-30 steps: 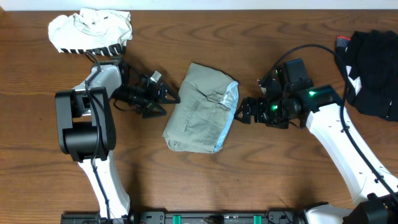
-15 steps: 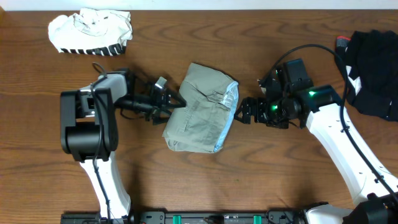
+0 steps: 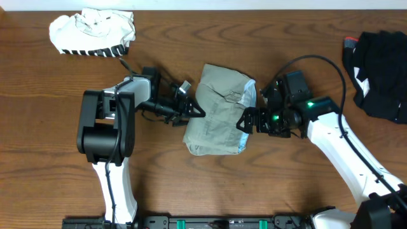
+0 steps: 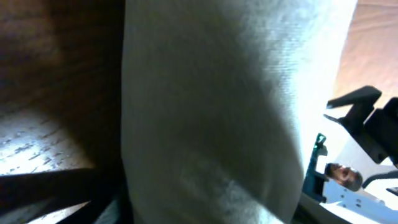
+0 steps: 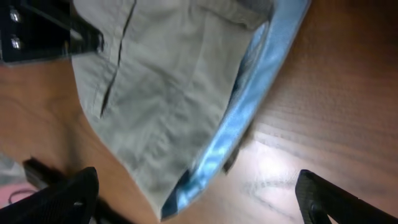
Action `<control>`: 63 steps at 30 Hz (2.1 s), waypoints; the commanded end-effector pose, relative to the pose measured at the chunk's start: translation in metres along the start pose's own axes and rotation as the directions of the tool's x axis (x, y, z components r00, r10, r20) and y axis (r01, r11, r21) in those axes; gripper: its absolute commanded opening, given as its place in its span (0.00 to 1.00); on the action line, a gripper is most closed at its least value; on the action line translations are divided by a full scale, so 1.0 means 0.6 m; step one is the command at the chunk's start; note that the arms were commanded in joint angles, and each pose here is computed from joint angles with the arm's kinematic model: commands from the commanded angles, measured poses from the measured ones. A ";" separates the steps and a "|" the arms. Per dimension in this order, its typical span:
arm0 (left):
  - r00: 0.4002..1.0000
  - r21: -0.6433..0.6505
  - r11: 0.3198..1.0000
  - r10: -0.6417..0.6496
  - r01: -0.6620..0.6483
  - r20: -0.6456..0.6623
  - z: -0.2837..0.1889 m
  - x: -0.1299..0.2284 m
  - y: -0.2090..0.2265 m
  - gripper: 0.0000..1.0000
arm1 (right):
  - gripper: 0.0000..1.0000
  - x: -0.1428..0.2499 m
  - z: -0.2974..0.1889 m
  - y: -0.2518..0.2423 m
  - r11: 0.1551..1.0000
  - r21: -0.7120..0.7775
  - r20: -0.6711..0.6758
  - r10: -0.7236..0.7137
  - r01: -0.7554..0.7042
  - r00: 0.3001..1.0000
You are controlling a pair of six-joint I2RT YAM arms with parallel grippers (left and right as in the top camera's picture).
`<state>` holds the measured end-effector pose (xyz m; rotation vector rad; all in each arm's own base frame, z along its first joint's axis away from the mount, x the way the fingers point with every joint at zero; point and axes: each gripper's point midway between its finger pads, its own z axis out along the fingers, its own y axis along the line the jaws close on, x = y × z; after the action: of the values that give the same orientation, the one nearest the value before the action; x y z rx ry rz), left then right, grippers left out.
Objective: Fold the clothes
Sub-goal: 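Grasp the left edge of the khaki pants bundle with the left gripper, then lift the pants bundle with the left gripper and carry it to top-left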
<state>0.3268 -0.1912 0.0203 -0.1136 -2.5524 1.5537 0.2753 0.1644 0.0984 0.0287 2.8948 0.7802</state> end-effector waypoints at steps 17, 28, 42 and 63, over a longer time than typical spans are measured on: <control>1.000 -0.112 0.994 -0.004 0.004 -0.001 0.015 -0.003 0.054 0.06 | 0.99 0.027 0.069 -0.045 0.998 -0.015 0.057 0.066 -0.065 0.996; 0.977 -0.216 0.971 0.139 -0.103 0.160 -0.033 -0.133 0.017 0.06 | 0.99 0.033 0.070 -0.052 0.998 0.005 0.048 0.069 -0.070 0.996; 0.795 -0.489 0.853 0.419 -0.180 0.439 -0.171 -0.329 -0.050 0.06 | 0.99 0.040 0.069 -0.064 0.996 0.040 0.037 0.084 -0.085 0.996; 0.368 -0.444 0.896 0.411 0.006 0.834 -0.477 -0.433 -0.054 0.06 | 0.99 0.048 0.059 -0.093 0.985 0.070 0.015 0.157 -0.157 0.988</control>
<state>0.6195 -0.0150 0.1367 0.3622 -3.8531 1.3108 0.2522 0.1382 0.0338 0.2495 2.9461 0.6996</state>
